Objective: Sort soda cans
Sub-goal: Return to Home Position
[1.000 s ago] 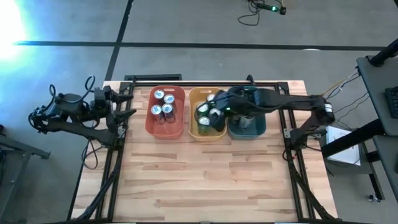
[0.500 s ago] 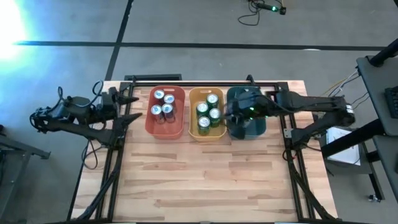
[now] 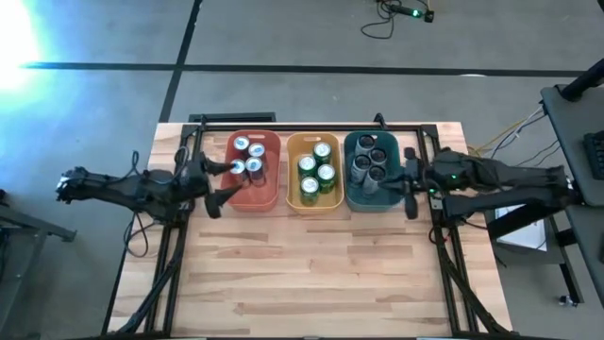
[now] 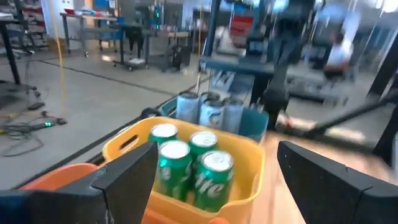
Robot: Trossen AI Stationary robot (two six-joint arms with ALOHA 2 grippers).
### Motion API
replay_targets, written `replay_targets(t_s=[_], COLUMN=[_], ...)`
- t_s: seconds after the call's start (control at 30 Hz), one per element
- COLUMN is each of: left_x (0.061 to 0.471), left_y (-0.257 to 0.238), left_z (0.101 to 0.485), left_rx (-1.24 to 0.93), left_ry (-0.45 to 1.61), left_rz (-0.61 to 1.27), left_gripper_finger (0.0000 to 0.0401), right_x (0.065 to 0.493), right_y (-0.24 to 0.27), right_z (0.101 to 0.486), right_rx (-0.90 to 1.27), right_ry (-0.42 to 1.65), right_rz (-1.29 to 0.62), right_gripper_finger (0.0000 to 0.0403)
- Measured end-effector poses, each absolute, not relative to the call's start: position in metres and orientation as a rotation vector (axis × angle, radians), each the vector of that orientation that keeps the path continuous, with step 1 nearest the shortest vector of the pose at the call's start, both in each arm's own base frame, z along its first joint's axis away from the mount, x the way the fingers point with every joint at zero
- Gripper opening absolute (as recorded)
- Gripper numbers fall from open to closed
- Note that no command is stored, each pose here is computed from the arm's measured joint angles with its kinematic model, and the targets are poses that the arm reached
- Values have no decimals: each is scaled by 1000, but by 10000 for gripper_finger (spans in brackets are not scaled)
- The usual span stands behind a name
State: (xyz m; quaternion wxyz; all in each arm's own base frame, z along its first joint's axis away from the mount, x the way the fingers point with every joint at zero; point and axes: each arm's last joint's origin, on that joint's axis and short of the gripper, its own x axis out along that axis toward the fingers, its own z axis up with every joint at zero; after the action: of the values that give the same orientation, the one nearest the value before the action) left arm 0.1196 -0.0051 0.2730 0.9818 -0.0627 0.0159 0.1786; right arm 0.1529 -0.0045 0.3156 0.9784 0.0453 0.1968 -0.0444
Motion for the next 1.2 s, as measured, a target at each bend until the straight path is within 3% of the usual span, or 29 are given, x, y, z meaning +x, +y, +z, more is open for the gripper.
replay_targets(t_s=[0.1, 0.33, 0.6, 0.8, 1.1, 1.2], left_x=[124, 126, 122, 111, 95, 97], left_y=[-3, 11, 26, 33, 17, 7], left_z=[259, 232, 220, 214, 186, 172], left_rx=[-207, -253, -344, -322, -388, -400], left_ry=[-39, -55, -24, 33, -32, -105], left_rz=[373, 451, 369, 360, 292, 214], left_gripper_finger=[316, 316, 316, 316, 316, 316], right_x=[129, 89, 54, 67, 90, 95], right_y=[-2, -1, -3, -2, 0, 0], right_z=[310, 295, 265, 260, 203, 190], right_rx=[88, -99, -93, -149, -55, -11], right_ry=[422, 118, -103, -142, -288, -230], right_rz=[-64, -22, -100, -49, 32, 28], right_gripper_finger=[9, 9, 9, 9, 9, 9])
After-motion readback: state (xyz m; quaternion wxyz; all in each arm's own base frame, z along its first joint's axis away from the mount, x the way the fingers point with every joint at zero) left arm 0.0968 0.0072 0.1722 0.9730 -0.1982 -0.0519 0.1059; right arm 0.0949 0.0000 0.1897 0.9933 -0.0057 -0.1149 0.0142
